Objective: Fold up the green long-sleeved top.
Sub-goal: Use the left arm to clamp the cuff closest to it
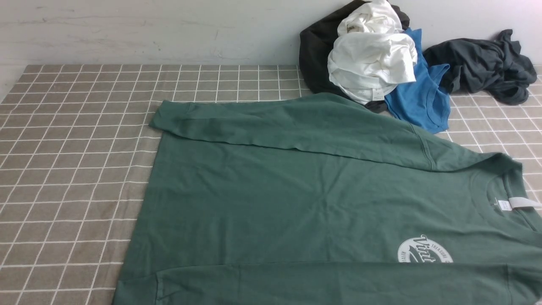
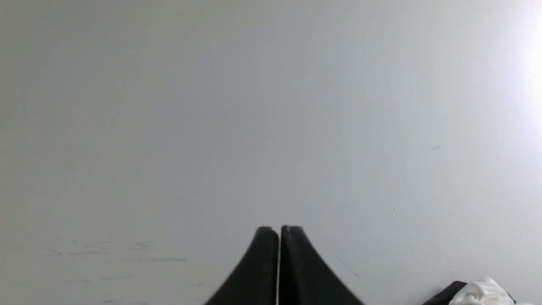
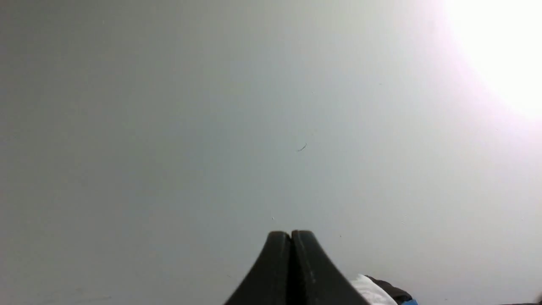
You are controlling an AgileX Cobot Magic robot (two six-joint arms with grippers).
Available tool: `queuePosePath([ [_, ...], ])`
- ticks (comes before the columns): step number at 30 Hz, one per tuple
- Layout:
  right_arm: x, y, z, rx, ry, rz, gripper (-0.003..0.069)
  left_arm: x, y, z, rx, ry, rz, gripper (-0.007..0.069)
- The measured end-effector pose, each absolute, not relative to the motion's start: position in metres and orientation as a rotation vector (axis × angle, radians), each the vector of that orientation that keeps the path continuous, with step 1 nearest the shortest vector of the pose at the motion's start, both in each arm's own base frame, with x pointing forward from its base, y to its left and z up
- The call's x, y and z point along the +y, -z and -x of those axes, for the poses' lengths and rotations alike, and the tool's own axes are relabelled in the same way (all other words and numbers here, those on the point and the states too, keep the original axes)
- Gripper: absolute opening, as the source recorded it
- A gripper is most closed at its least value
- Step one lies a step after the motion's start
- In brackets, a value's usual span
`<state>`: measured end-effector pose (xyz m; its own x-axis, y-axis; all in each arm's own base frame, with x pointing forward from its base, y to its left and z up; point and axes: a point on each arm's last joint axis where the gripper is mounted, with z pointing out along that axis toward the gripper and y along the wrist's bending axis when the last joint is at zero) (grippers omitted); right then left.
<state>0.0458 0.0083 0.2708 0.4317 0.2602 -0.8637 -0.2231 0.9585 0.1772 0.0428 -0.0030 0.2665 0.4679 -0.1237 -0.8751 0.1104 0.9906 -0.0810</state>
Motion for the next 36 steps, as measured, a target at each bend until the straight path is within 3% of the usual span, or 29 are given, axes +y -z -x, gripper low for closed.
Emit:
queuePosePath([
  [2,0.009,-0.313,-0.051,1.169,-0.181,0.031,-0.0013,-0.003,-0.312,-0.046,1.203,0.143,0.022,-0.0007],
  [4,0.007,-0.336,-0.063,1.262,-0.092,0.062,-0.0011,-0.004,-0.339,-0.057,1.335,0.137,0.024,-0.0007],
  [7,0.003,-0.354,-0.087,1.427,0.015,0.071,-0.0011,-0.005,-0.350,-0.083,1.550,0.126,0.027,-0.0007],
  [13,0.006,-0.309,-0.156,2.099,0.041,0.001,-0.0010,-0.014,-0.286,-0.155,2.302,0.161,0.055,-0.0003],
  [14,0.011,-0.294,-0.163,2.237,0.039,0.052,-0.0010,-0.018,-0.271,-0.163,2.426,0.183,0.034,0.0008],
  [16,0.017,-0.283,-0.168,2.335,0.029,0.118,-0.0010,-0.021,-0.259,-0.168,2.516,0.208,0.015,0.0029],
  [18,0.034,-0.261,-0.177,2.487,-0.018,0.296,-0.0010,-0.028,-0.237,-0.177,2.708,0.294,-0.034,0.0114],
  [22,0.057,-0.241,-0.189,2.535,-0.102,0.496,-0.0010,-0.036,-0.207,-0.198,2.854,0.394,-0.050,0.0300],
  [25,0.067,-0.236,-0.198,2.494,-0.138,0.552,-0.0010,-0.036,-0.192,-0.215,2.901,0.388,-0.004,0.0365],
  [31,0.071,-0.236,-0.205,2.438,-0.154,0.542,-0.0010,-0.034,-0.173,-0.233,2.941,0.326,0.014,0.0328],
  [36,0.071,-0.237,-0.206,2.430,-0.163,0.532,-0.0010,-0.033,-0.158,-0.238,2.971,0.312,0.025,0.0218],
])
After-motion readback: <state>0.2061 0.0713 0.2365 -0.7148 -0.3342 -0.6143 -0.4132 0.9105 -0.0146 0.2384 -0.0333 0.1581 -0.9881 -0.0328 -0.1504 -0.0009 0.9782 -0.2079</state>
